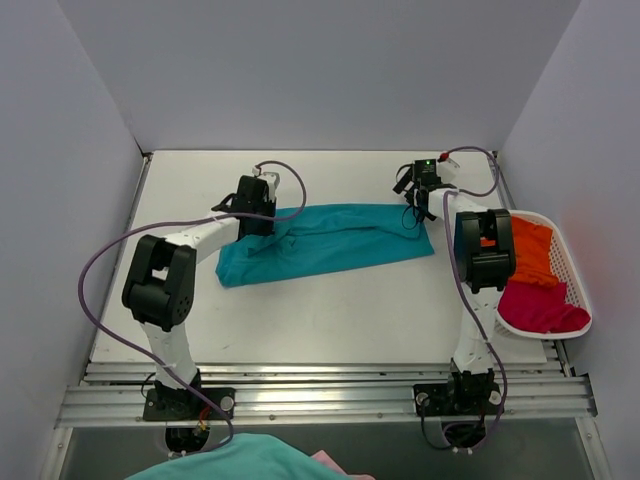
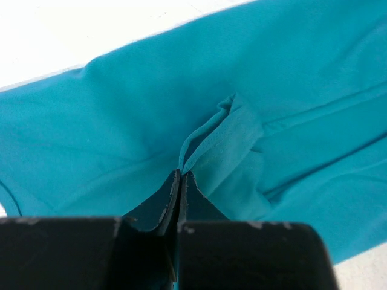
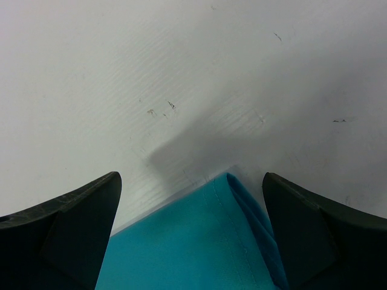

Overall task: Fold and stack the t-shirts
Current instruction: Fold the tshirt

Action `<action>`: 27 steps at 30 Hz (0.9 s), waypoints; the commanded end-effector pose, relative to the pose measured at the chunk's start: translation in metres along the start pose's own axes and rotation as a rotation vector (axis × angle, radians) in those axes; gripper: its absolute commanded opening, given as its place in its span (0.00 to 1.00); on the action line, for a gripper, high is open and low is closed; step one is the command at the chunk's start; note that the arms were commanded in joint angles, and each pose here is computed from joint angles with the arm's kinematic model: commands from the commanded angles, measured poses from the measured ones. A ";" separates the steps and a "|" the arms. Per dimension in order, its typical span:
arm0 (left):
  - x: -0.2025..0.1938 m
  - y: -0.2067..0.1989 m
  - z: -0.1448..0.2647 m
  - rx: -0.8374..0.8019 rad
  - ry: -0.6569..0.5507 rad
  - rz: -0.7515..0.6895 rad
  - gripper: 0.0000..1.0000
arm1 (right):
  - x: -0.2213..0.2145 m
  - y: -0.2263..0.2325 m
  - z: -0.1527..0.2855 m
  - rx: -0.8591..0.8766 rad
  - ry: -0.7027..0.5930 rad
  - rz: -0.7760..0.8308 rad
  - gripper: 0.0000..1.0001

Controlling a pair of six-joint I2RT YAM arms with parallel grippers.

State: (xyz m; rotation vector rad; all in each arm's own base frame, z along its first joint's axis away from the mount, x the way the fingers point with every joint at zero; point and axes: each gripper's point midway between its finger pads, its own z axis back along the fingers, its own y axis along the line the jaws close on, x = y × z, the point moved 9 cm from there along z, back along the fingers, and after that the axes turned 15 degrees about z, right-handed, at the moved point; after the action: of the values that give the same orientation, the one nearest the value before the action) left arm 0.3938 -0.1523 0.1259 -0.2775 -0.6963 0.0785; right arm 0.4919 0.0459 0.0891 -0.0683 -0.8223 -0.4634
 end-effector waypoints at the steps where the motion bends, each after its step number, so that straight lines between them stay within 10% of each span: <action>1: 0.004 -0.006 0.027 0.048 -0.051 -0.039 0.02 | 0.007 -0.004 0.018 0.009 0.008 -0.010 1.00; 14: -0.061 -0.022 0.056 0.304 0.071 -0.176 0.07 | 0.008 -0.009 0.034 0.010 -0.002 -0.014 1.00; 17: -0.078 -0.024 0.050 0.404 0.095 -0.194 0.63 | 0.010 -0.012 0.039 0.001 -0.013 -0.018 1.00; 18: -0.087 -0.026 0.050 0.445 0.106 -0.195 0.97 | 0.009 -0.012 0.041 -0.002 -0.012 -0.019 1.00; 27: -0.083 -0.038 0.061 0.438 0.011 -0.093 0.94 | 0.017 -0.010 0.069 0.006 -0.048 -0.020 1.00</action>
State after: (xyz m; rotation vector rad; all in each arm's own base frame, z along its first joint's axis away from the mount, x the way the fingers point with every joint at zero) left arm 0.2911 -0.1931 0.1088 0.2021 -0.5923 0.0498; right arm 0.4580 0.0454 0.1137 -0.0555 -0.8094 -0.4639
